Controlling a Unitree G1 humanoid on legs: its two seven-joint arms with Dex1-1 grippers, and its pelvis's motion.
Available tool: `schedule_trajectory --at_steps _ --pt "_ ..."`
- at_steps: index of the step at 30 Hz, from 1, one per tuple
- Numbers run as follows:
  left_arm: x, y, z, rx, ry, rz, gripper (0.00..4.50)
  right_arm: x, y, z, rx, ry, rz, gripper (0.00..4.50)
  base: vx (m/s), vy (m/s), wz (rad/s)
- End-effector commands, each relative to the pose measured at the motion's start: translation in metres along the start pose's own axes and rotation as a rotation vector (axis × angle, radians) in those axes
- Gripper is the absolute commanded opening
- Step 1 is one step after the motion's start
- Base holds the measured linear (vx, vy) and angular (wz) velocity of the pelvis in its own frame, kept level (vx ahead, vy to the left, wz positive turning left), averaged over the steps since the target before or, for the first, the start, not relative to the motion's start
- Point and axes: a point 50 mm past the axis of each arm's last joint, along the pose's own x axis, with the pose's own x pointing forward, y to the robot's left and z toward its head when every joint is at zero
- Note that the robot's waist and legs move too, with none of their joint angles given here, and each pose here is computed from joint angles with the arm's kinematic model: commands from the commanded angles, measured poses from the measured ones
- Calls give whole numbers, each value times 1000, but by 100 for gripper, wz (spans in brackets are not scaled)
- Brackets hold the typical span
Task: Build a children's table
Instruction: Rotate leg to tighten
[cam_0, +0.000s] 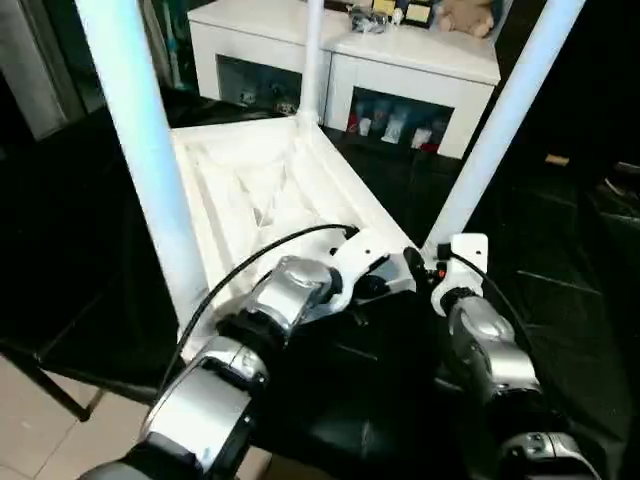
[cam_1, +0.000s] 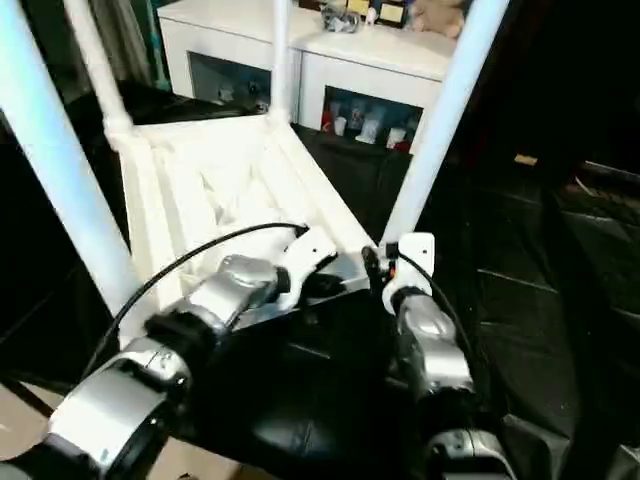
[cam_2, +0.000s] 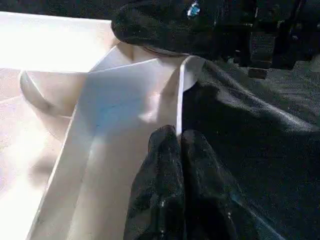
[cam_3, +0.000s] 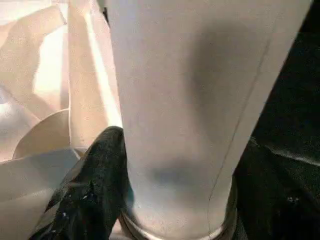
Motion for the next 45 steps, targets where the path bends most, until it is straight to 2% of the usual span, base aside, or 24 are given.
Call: schedule_trajectory --at_steps 1,4,5,7,9,11,14,16,18,26,34,36,39,40,41,45 --pt "4 -3 -16 -20 77 21 0 -2 25 -5 3 -2 157 335 0 0 0" --pt "-2 1 -22 -17 97 -16 0 -6 18 4 -15 -32 251 356 0 0 0" --pt "-3 2 -22 -15 97 -25 0 -6 17 5 -16 -31 266 377 0 0 0" --pt "-5 2 -23 -9 95 -45 0 -8 14 7 -19 -29 304 387 0 0 0" --pt "-11 5 -24 6 85 -90 0 -14 5 10 -66 -11 393 406 0 0 0" --pt "-18 6 -26 35 69 -153 0 -20 -6 10 -143 11 460 406 0 0 0" --pt "-26 5 -29 52 62 -233 0 -29 -16 10 -211 39 559 406 0 0 0" --pt "-35 1 -32 89 54 -334 0 -37 -19 10 -241 62 644 406 0 0 0" --pt "-39 -1 -33 110 49 -371 0 -39 -21 10 -260 71 664 406 0 0 0" --pt "-54 -6 -37 112 26 -467 0 -51 -19 5 -255 111 797 406 0 0 0" --pt "-65 -8 -38 114 9 -511 0 -57 -22 9 -214 100 845 406 0 0 0" --pt "-66 -9 -37 104 -1 -523 0 -58 -23 10 -195 91 849 381 0 0 0" --pt "-67 -9 -38 104 1 -523 0 -59 -23 11 -177 88 859 381 0 0 0" --pt "-68 -10 -38 103 2 -523 0 -59 -23 11 -171 88 863 350 0 0 0" --pt "-68 -10 -38 103 2 -523 0 -60 -23 11 -168 89 865 350 0 0 0" --pt "-69 -11 -39 102 9 -521 0 -63 -22 5 -171 116 884 320 0 0 0"
